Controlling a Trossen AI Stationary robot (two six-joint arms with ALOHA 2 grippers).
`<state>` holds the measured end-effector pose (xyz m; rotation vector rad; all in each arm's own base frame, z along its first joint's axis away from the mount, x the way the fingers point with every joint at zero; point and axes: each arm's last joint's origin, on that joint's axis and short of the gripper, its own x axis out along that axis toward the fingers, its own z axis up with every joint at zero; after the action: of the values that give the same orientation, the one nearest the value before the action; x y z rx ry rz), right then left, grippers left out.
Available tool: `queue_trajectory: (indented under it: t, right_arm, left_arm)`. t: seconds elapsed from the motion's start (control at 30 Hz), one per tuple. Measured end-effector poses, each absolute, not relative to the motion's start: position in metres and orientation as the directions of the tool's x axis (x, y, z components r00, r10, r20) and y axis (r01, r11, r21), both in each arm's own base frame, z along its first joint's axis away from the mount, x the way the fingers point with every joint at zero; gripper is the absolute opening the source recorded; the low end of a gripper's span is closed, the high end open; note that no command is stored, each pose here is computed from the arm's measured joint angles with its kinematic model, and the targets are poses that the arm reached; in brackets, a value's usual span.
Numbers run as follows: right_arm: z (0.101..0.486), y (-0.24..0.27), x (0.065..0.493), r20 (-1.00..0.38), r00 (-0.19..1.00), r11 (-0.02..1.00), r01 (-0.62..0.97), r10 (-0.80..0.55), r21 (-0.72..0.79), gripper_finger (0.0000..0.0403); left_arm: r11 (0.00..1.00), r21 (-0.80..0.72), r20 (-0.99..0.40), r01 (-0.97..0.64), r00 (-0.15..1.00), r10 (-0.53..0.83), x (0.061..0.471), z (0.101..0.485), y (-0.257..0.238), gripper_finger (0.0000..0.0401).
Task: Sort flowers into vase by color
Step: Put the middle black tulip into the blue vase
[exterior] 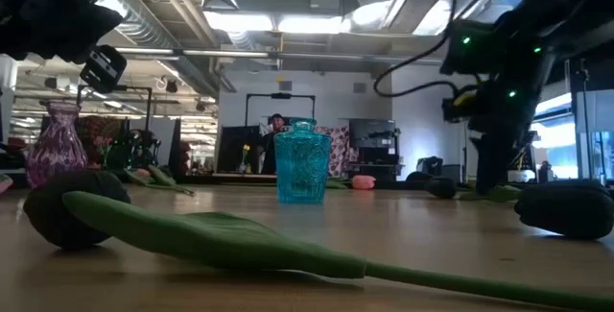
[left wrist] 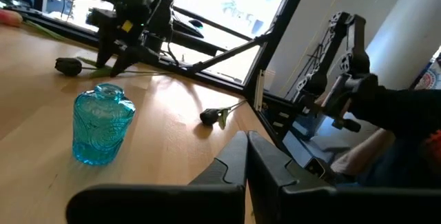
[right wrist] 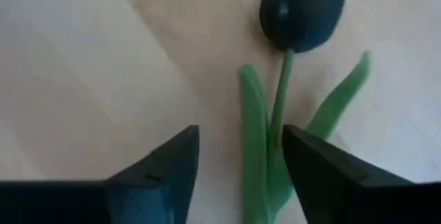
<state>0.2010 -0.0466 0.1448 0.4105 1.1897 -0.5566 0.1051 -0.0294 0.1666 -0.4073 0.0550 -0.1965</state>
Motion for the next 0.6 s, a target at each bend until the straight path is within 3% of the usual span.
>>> queue_trajectory:
  t: [0.13,0.27,0.6]
  right_arm:
    - [0.1396,-0.0536,0.2067,-0.959,0.229,0.779,0.627,-0.166,0.015,0.0222]
    - [0.1363,-0.0547,0.2091,-0.965,0.218,0.769,0.638,-0.145,0.029,0.0203]
    - [0.1355,-0.0552,0.2095,-0.962,0.214,0.762,0.647,-0.170,0.009,0.0089]
  left_arm:
    - [0.899,-0.399,-0.014,0.179,0.980,-0.201,0.1051,0.1667,-0.0294,0.0000]
    - [0.899,-0.399,-0.013,0.179,0.979,-0.201,0.1051,0.1667,-0.0294,0.0000]
    - [0.899,-0.399,-0.013,0.179,0.980,-0.201,0.1051,0.1667,-0.0294,0.0000]
